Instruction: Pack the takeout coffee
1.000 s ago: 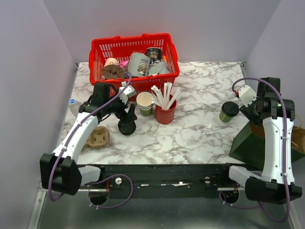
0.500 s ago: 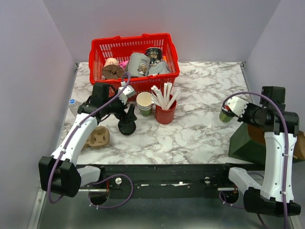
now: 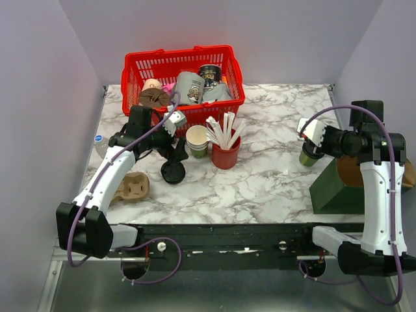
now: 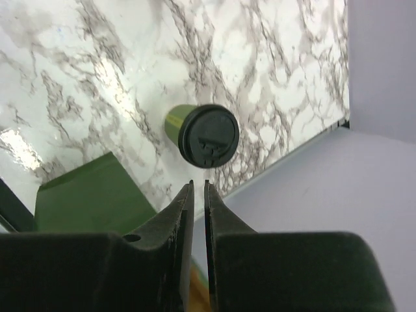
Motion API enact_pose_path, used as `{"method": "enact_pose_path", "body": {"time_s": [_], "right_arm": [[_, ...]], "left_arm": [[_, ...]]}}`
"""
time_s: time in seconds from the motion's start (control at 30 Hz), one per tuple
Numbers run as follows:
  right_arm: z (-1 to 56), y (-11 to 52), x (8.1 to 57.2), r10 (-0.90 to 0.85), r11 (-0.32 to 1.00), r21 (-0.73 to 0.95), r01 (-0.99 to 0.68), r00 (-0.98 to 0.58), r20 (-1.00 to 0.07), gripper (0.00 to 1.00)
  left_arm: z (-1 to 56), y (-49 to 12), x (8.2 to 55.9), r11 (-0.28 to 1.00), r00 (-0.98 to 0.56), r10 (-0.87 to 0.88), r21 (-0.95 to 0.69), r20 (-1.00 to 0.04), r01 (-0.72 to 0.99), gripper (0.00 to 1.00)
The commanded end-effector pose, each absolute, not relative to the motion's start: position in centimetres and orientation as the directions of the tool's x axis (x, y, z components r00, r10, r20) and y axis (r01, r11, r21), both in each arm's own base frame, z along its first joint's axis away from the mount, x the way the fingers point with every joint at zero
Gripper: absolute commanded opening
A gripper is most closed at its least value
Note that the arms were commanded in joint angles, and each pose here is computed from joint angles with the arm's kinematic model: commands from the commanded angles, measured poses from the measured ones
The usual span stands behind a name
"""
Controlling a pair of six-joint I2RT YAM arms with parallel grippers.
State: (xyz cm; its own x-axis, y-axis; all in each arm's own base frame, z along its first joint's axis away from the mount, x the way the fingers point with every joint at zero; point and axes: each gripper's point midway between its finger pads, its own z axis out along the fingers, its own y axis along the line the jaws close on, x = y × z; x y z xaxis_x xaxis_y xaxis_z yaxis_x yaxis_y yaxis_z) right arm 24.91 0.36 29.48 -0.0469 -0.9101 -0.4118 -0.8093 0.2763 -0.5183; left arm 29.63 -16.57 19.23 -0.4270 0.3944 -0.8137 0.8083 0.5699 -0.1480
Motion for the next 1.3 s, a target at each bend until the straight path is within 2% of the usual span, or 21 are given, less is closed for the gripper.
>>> {"method": "enact_pose_path", "body": {"time_s": [0.0, 0.07, 0.13, 0.17, 0.2, 0.23, 0.3, 0.53, 0.7, 0.83, 0.97, 1.07, 1.17, 1.2, 1.27], "right_arm": [[26.8, 2.0, 21.1, -0.885, 0.263, -0.322, -0.909, -0.095, -0.455, 0.18], [26.9, 1.7, 21.4, -0.886, 0.288, -0.317, -0.904, -0.125, -0.447, 0.21], [28.4, 1.8, 21.8, -0.859, 0.357, -0.32, -0.877, -0.174, -0.481, 0.3], [29.0, 1.8, 22.1, -0.848, 0.384, -0.327, -0.864, -0.19, -0.494, 0.42], [29.7, 1.8, 22.3, -0.837, 0.412, -0.338, -0.846, -0.206, -0.506, 0.47], [31.3, 1.2, 23.0, -0.834, 0.448, -0.403, -0.798, -0.212, -0.509, 0.49], [32.3, 0.3, 22.7, -0.821, 0.505, -0.429, -0.749, -0.264, -0.506, 0.52], [29.5, -5.7, 18.1, -0.868, 0.494, -0.485, -0.721, -0.435, -0.239, 0.51], [27.7, -7.8, 16.3, -0.899, 0.419, -0.49, -0.764, -0.424, -0.108, 0.54], [27.0, -8.5, 16.7, -0.898, 0.419, -0.454, -0.786, -0.432, -0.081, 0.54], [26.1, -8.7, 17.5, -0.926, 0.362, -0.414, -0.835, -0.374, -0.056, 0.54], [25.1, -7.9, 18.3, -0.944, 0.328, -0.37, -0.869, -0.319, -0.088, 0.53], [24.2, -7.5, 18.7, -0.96, 0.28, -0.338, -0.898, -0.264, -0.096, 0.46], [24.0, -7.4, 18.8, -0.962, 0.272, -0.334, -0.902, -0.253, -0.098, 0.39], [23.9, -7.0, 18.9, -0.968, 0.249, -0.329, -0.911, -0.224, -0.113, 0.32]], "left_arm": [[20.0, -16.8, 29.8, 0.566, -0.42, 0.394, -0.145, -0.818, 0.812, 0.94], [20.0, -16.7, 29.9, 0.57, -0.423, 0.397, -0.142, -0.815, 0.809, 0.94], [20.3, -16.7, 30.0, 0.569, -0.415, 0.395, -0.136, -0.82, 0.811, 0.94], [20.4, -16.8, 29.9, 0.564, -0.413, 0.394, -0.138, -0.821, 0.814, 0.94], [20.7, -16.9, 29.9, 0.559, -0.406, 0.391, -0.137, -0.826, 0.818, 0.94], [21.1, -17.1, 29.9, 0.551, -0.388, 0.388, -0.127, -0.836, 0.825, 0.94], [21.4, -17.4, 29.7, 0.531, -0.37, 0.377, -0.129, -0.849, 0.838, 0.94], [22.6, -18.5, 29.6, 0.483, -0.312, 0.338, -0.121, -0.888, 0.867, 0.94], [21.7, -18.5, 29.5, 0.475, -0.295, 0.341, -0.107, -0.892, 0.873, 0.94], [21.4, -18.5, 29.4, 0.474, -0.294, 0.338, -0.108, -0.894, 0.874, 0.94], [21.5, -18.4, 29.2, 0.48, -0.291, 0.337, -0.102, -0.896, 0.872, 0.94], [21.1, -18.3, 29.2, 0.49, -0.305, 0.335, -0.112, -0.891, 0.865, 0.94], [21.1, -18.4, 29.3, 0.496, -0.317, 0.326, -0.124, -0.89, 0.86, 0.94], [21.1, -18.4, 29.3, 0.498, -0.322, 0.322, -0.13, -0.89, 0.857, 0.94], [21.1, -18.4, 29.3, 0.504, -0.332, 0.318, -0.138, -0.888, 0.853, 0.94]]}}
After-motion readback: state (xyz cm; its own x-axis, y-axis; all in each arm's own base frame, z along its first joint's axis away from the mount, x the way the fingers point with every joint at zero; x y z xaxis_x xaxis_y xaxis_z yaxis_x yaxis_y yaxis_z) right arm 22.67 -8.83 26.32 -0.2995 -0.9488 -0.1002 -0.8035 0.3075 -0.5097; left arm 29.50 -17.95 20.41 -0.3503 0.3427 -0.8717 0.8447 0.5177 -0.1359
